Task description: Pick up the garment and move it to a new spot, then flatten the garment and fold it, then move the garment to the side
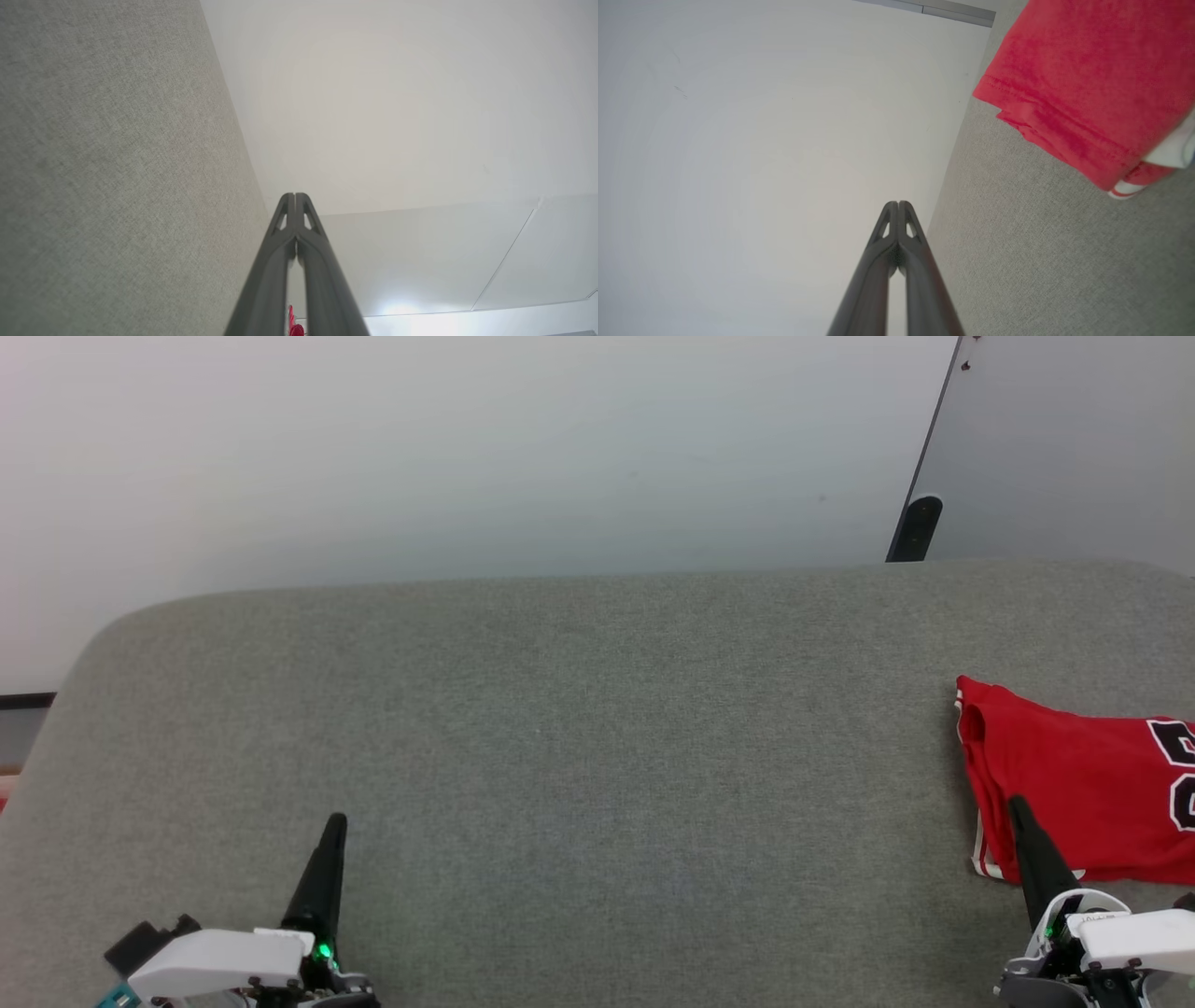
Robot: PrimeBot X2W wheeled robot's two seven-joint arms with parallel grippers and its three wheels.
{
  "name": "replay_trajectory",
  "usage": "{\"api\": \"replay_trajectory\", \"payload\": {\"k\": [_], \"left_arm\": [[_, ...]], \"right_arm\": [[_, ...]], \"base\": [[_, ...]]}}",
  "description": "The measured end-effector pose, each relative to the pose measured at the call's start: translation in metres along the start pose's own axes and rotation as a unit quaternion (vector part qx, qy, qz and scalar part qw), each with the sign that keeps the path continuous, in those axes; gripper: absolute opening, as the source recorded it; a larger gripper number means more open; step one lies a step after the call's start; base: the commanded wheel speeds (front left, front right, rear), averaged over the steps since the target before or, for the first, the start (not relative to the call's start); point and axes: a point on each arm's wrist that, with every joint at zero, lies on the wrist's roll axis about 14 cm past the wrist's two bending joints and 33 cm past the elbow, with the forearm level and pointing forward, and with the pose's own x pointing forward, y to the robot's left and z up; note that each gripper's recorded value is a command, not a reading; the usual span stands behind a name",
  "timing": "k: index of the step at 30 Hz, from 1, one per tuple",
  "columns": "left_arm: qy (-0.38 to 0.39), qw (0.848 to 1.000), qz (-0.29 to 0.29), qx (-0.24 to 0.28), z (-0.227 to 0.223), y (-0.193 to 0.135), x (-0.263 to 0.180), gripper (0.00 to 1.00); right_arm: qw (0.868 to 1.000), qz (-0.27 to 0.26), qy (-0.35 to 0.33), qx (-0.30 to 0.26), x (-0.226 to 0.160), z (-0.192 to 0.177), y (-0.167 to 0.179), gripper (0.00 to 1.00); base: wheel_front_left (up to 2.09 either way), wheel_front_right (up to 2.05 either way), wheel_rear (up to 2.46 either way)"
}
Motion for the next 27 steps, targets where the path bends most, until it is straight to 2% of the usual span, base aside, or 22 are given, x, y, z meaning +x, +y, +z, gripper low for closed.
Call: {"api": "replay_trajectory", "payload": {"k": [21, 27], "left_arm": [[-0.001, 0.998, -0.012, -0.068, -0.0023, -0.0034, 0.0054, 0.00], [-0.001, 0.998, -0.012, -0.068, -0.0022, -0.0033, 0.0055, 0.00]], "right_arm": [[0.998, 0.000, -0.002, 0.069, 0.0038, -0.0034, -0.0026, 0.00], [0.998, 0.003, -0.002, 0.070, 0.0056, -0.0034, 0.0001, 0.00]], "base": [[0.00, 0.00, 0.00], [0.00, 0.00, 0.00]]}}
